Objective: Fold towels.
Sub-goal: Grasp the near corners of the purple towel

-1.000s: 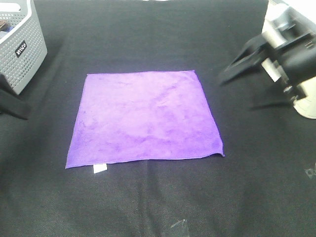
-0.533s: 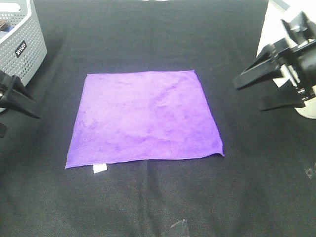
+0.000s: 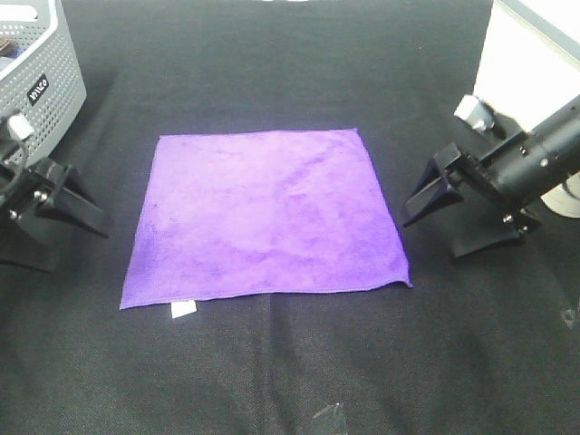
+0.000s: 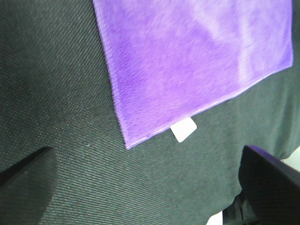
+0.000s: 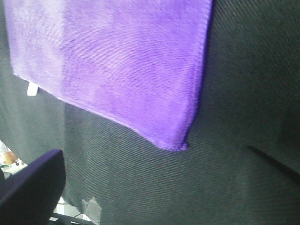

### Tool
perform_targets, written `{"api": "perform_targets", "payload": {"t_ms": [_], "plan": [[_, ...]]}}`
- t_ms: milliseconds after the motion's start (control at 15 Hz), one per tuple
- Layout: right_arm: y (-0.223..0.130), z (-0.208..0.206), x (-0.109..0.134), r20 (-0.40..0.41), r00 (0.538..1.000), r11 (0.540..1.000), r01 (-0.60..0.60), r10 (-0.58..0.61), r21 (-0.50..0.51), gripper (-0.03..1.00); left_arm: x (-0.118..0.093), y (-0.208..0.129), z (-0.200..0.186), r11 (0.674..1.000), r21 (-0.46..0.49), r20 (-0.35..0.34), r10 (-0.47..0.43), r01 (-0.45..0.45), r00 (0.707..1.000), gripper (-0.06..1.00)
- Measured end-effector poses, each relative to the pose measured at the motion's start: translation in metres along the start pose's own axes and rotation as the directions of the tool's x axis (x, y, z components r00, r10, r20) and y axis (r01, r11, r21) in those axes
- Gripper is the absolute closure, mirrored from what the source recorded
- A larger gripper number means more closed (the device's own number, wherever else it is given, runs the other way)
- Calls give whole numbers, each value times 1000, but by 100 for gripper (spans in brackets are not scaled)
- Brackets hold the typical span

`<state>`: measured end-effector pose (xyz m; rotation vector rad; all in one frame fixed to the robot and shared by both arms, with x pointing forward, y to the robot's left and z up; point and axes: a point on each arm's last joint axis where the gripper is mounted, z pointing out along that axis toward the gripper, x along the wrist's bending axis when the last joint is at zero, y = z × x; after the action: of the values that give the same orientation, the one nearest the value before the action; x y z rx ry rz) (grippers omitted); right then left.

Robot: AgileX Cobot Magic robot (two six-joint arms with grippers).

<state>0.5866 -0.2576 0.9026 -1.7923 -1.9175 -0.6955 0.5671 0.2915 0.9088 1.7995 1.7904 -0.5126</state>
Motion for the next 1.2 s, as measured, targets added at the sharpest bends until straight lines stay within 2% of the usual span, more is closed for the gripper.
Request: {"api": "perform_targets", "payload": {"t_ms": [267,400,533,733,1200], "plan": [[3,13,-13,26,1000,1000,-12,12,-1,2,5,-1,13,999,38,4,-13,13,1000,-2],[12,20,-19,23,1000,1000,-12,12,4,2,5,1,23,999,38,-16,10,-9,1000,-2],[18,26,-23,-16,999,999,-30,30,29,3,6,5,41,998,60,-27,23,-22,999,2],[18,30,-25,-39,998,998,-46,48,44,3,7,11,52,997,73,14,-5,4,1000,5],[17,33,-22,-49,998,997,-46,49,59,4,-10,9,68,995,101,26,18,-21,1000,8]]}}
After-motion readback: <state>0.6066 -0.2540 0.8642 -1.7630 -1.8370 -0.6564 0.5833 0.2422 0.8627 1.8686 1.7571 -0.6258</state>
